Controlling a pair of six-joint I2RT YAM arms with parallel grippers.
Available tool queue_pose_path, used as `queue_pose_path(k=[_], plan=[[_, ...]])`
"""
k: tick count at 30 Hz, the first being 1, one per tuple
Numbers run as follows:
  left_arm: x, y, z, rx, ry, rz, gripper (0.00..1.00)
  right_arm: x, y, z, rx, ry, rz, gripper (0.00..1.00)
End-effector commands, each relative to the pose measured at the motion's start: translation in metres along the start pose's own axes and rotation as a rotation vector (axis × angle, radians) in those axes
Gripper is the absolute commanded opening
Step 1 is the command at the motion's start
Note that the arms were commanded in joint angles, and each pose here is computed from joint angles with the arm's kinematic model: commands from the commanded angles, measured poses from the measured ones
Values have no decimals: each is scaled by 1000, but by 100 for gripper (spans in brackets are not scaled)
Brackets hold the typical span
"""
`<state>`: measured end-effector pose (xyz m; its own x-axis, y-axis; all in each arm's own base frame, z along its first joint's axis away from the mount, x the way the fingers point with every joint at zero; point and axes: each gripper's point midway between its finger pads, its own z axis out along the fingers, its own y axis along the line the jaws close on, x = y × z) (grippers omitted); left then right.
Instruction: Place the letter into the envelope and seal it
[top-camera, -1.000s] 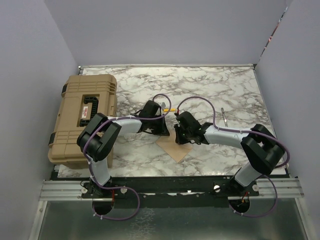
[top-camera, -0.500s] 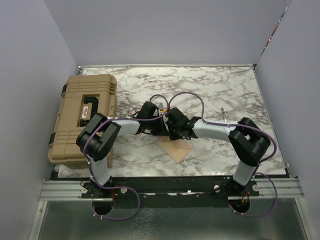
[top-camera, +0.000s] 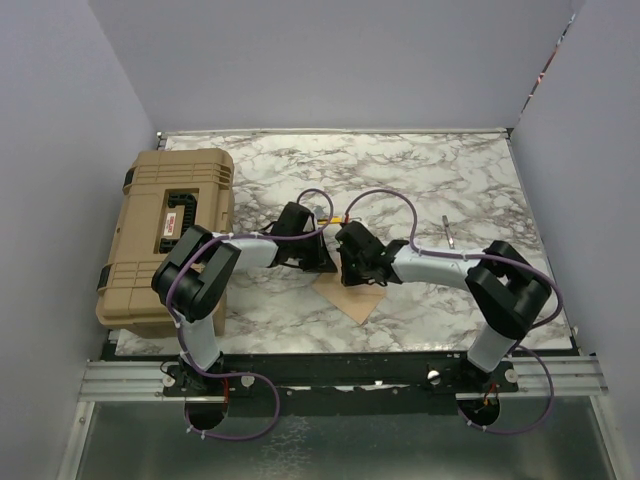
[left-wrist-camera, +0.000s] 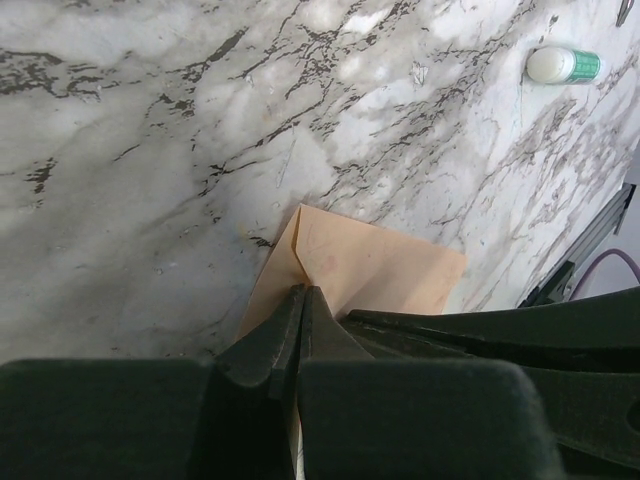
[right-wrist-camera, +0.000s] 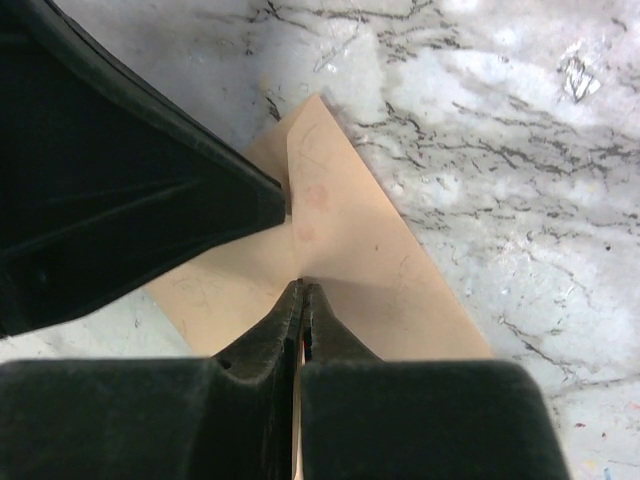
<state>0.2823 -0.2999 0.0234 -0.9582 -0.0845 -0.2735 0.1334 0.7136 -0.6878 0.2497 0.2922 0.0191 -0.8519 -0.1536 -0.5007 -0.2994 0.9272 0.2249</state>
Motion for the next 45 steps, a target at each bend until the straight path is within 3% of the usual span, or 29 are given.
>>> queue_pose_path(k=[1,17,31,36,45], plan=[[8,16,0,-48,40,-22,0,45,-13,-6,27,131,22,2],[-24,-40,-24,114,-47,80,0,46,-12,1,53,138,104,1],[12,6,10,32,51,-5,0,38,-10,-5,65,133,103,10],[18,28,12,-62,70,2,0,51,-21,-11,107,166,129,8],[12,31,15,-85,69,8,0,84,-38,-19,151,225,202,5]])
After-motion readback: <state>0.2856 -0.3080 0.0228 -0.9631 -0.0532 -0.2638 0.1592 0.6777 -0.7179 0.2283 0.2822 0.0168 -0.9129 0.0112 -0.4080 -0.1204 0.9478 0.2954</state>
